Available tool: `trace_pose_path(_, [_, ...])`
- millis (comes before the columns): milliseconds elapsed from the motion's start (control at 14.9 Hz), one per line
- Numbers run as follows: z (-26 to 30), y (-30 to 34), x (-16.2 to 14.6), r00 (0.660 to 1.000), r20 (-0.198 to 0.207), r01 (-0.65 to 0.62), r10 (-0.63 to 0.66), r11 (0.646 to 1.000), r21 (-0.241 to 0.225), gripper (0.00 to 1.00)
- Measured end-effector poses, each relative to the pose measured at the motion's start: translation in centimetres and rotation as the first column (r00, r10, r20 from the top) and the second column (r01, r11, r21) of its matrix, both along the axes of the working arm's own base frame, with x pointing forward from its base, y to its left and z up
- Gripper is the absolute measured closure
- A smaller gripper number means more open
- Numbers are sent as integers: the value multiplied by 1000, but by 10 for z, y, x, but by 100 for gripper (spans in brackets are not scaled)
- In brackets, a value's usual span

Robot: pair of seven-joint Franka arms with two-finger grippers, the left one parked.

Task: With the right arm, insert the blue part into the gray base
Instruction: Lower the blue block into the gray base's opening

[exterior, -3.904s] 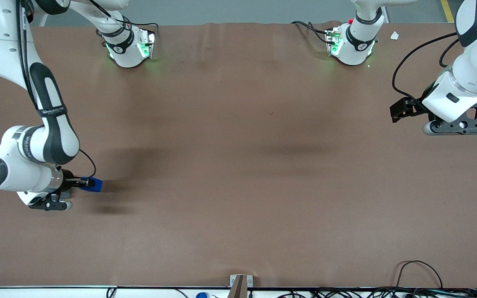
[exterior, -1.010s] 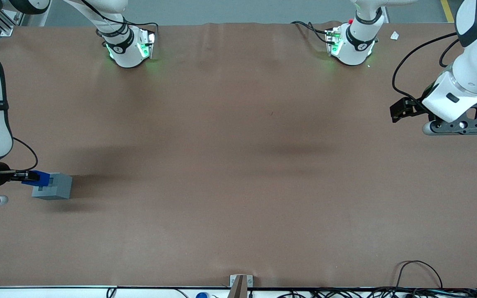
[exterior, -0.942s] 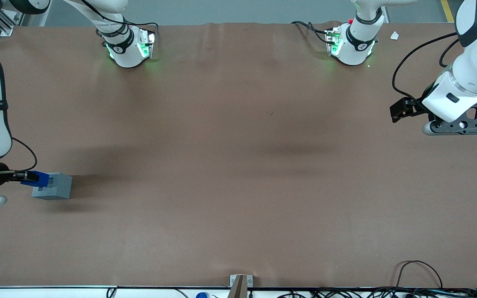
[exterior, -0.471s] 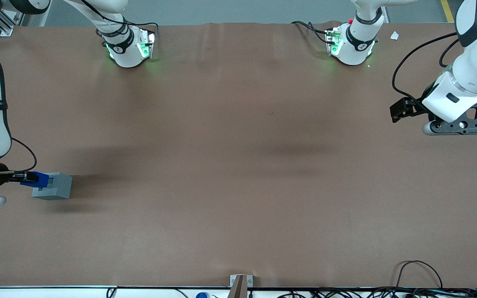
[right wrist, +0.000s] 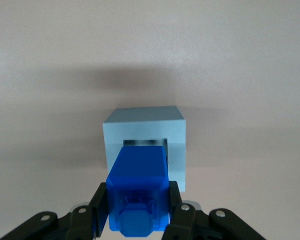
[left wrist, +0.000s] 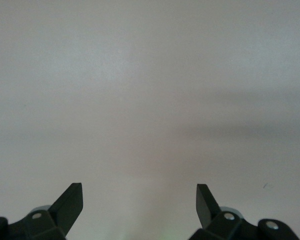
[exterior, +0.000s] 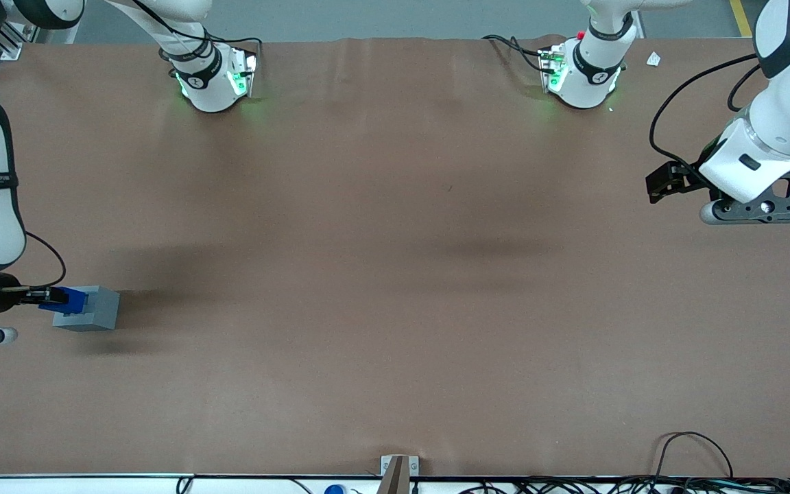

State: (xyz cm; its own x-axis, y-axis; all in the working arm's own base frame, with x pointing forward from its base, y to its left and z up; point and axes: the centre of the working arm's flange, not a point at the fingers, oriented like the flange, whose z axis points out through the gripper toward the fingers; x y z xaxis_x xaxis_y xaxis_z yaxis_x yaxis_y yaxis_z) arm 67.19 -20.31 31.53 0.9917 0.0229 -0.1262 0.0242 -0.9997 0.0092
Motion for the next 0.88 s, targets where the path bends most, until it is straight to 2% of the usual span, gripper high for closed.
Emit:
trace_pose_path(404, [-6, -2, 0, 1000, -1, -9, 9, 1000, 2, 49])
trace_pose_path(875, [-7, -2, 0, 1000, 5, 5, -5, 1000, 25, 49])
